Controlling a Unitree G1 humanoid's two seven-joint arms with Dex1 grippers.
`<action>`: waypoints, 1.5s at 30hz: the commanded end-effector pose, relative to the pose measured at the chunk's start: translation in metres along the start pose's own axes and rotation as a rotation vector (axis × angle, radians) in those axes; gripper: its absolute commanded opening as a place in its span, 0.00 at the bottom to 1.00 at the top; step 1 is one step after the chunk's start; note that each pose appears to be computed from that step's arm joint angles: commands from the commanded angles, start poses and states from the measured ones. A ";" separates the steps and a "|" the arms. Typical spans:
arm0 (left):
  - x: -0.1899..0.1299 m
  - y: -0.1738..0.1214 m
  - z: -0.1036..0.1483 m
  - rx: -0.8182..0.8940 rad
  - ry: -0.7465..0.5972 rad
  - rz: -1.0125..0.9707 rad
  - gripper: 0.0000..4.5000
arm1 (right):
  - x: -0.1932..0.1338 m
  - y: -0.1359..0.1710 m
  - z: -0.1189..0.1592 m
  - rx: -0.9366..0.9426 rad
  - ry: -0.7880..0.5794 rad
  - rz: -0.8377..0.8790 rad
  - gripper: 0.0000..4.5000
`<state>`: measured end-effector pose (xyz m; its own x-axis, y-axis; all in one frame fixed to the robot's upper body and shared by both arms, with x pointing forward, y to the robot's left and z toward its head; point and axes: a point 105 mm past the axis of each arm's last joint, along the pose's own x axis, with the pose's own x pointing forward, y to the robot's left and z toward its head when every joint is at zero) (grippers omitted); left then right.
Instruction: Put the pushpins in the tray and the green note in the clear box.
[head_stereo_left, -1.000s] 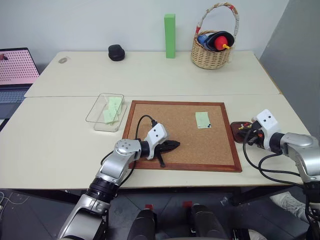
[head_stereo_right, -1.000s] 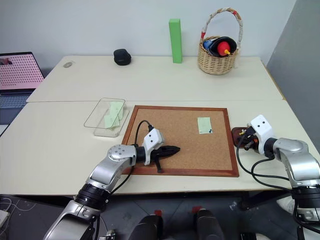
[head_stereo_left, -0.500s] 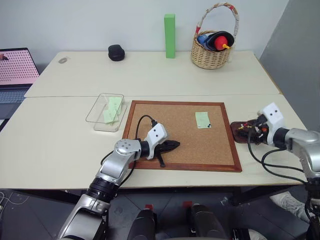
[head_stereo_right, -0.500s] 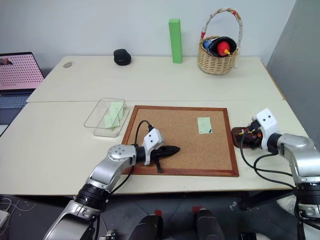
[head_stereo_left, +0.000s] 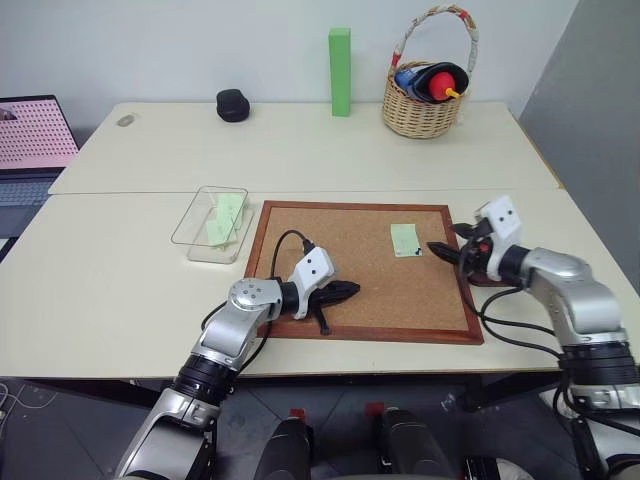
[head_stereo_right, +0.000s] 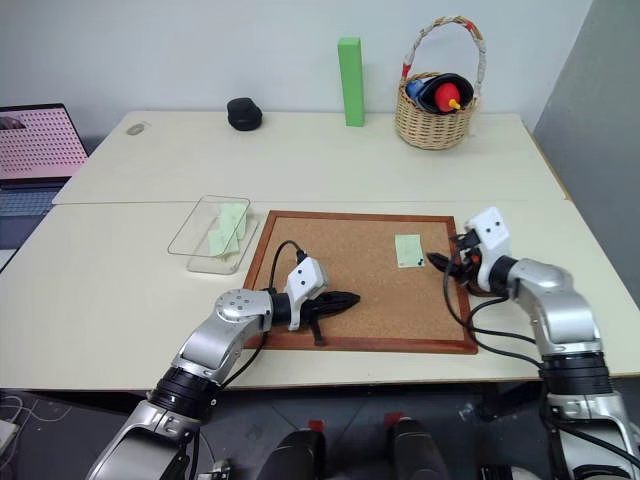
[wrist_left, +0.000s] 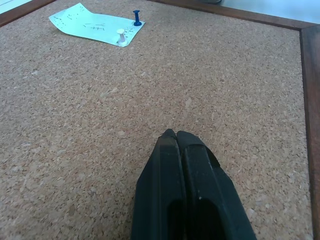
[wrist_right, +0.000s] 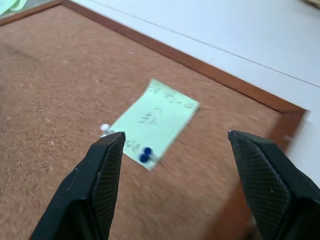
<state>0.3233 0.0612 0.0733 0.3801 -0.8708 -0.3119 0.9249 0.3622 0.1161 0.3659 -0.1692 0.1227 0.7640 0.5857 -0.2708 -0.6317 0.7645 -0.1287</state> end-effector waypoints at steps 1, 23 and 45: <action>-0.002 -0.003 -0.023 -0.036 0.087 0.004 0.00 | 0.010 0.003 0.012 -0.033 -0.045 -0.003 0.77; -0.002 -0.006 -0.023 -0.043 0.090 0.004 0.00 | 0.015 0.011 -0.002 0.062 -0.044 0.035 0.03; -0.001 -0.010 -0.027 -0.045 0.102 -0.006 0.00 | -0.001 0.004 0.033 0.061 -0.154 0.023 0.01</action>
<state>0.3215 0.0613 0.0727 0.3906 -0.8654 -0.3139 0.9204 0.3745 0.1127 0.3695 -0.1496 0.1302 0.7483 0.6362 -0.1877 -0.6523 0.7572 -0.0339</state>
